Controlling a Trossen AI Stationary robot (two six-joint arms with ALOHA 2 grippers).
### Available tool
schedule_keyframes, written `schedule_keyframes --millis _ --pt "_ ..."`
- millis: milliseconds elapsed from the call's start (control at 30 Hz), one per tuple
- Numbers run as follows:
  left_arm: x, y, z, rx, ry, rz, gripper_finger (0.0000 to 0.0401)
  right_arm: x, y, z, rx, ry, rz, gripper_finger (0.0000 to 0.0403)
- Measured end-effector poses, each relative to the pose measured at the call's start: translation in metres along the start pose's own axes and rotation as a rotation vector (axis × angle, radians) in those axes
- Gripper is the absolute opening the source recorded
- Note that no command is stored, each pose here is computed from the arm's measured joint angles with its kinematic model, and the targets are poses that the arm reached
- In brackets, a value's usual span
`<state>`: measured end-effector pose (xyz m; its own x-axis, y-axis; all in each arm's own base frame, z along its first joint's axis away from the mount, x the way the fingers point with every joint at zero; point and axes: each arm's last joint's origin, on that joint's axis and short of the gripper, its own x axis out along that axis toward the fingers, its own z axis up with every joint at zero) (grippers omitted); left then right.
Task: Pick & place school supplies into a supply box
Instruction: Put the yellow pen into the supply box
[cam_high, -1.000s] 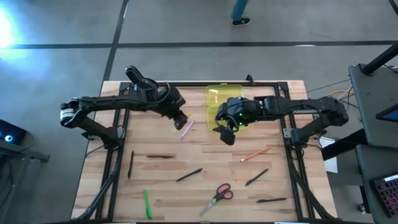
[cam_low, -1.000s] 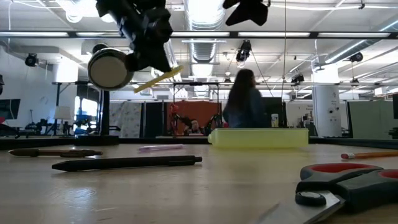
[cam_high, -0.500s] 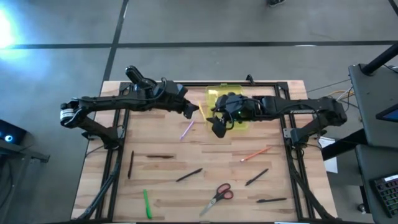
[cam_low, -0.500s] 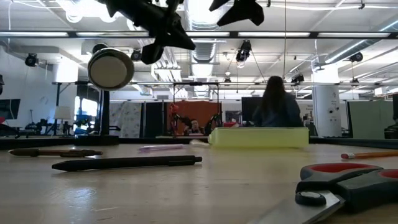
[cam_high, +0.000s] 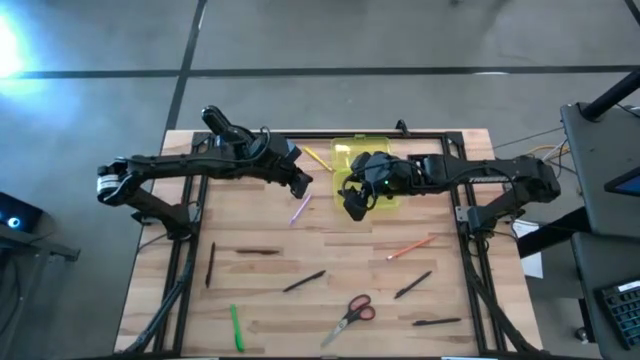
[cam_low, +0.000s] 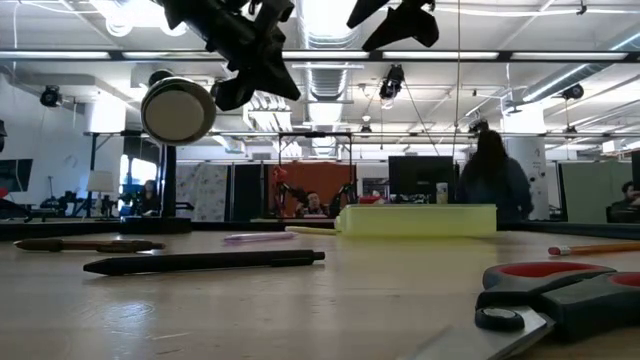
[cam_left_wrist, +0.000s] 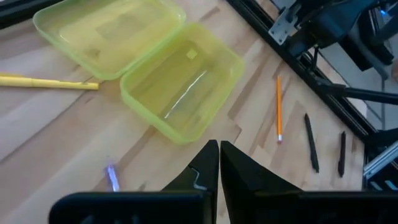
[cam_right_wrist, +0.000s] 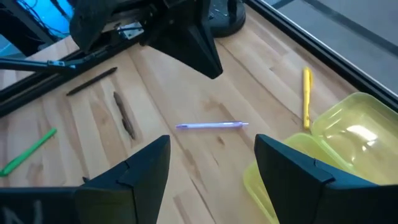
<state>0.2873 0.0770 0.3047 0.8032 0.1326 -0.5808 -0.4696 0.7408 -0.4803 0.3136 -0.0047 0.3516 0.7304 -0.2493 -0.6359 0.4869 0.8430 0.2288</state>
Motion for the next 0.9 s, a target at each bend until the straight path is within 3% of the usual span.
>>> schedule_keyframes --millis 267,433,533,767,900 --pt "-0.012 0.003 -0.004 0.083 -0.005 0.122 0.0000 0.011 -0.008 -0.006 0.026 0.026 -0.032 0.0226" --pt "-0.030 0.001 -0.007 0.206 -0.017 0.184 0.0000 0.016 -0.018 0.000 0.061 0.037 0.016 0.0221" --pt "-0.034 0.002 -0.010 0.351 -0.002 0.232 0.0000 0.016 -0.024 0.003 0.062 0.049 0.041 0.0215" --pt "-0.016 0.001 -0.011 0.862 0.078 0.227 0.0000 -0.007 -0.030 0.007 0.066 0.023 0.053 0.0199" --pt "0.001 0.000 -0.010 1.020 0.085 0.226 0.0008 -0.029 -0.035 0.006 0.068 0.012 0.036 0.0192"
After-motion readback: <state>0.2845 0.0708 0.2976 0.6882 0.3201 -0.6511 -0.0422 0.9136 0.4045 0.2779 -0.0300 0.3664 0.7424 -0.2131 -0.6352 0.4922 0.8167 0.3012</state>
